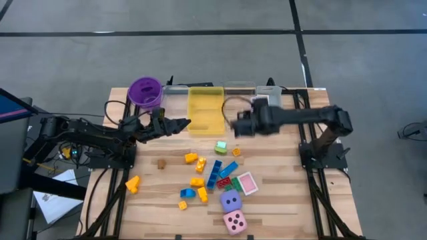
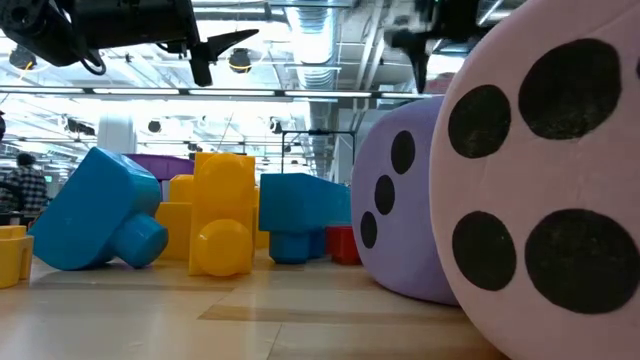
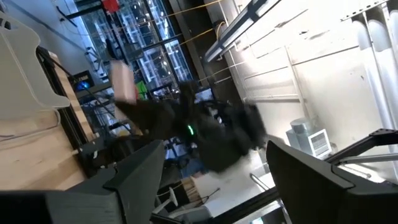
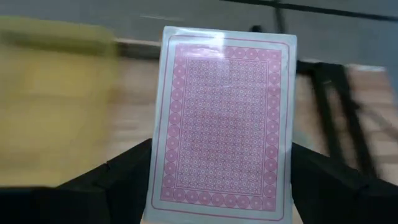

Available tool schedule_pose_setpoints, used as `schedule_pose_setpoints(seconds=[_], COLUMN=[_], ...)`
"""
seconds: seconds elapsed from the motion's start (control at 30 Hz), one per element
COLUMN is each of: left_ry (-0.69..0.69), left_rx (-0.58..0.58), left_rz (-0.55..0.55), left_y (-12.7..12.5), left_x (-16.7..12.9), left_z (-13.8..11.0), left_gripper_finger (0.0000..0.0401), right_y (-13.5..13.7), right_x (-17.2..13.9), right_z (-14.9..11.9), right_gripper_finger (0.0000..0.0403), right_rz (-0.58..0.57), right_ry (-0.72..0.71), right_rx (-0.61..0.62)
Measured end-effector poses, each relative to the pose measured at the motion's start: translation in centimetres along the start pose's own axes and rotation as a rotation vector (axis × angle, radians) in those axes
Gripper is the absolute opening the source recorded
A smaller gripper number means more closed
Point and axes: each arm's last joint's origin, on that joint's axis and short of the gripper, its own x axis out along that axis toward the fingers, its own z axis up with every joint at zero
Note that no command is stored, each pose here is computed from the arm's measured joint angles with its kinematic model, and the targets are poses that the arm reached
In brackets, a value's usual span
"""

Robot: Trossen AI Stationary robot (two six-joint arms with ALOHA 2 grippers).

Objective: Pick & Place Toys
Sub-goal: Put the pink deck of cards into the gray bin

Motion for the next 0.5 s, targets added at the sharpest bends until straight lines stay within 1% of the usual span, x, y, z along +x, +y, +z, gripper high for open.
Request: schedule_pose_setpoints(seconds=[0.07,0.27,0.37,0.5], left_ry=[0.018,0.115,0.158,0.179], left_rx=[0.0,0.0,0.0,0.0], left_rz=[-0.018,-0.062,-0.088,-0.101], left_y=[-0.1,-0.3,-0.4,-0.4], left_x=[0.0,0.0,0.0,-0.1], left_z=[0.0,-0.2,-0.4,-0.4], left_gripper_finger=[0.0278,0.0278,0.0278,0.0278], right_y=[-0.2,-1.8,-2.6,-3.7], right_x=[1.7,6.4,8.5,10.3], right_z=[1.5,5.9,7.7,9.1], right_gripper_finger=[0.031,0.031,0.031,0.0312], right_rz=[-0.053,-0.155,-0.16,-0.152], right_ry=[0.022,0.113,0.175,0.268], right_rx=[-0.03,-0.054,-0.068,-0.054])
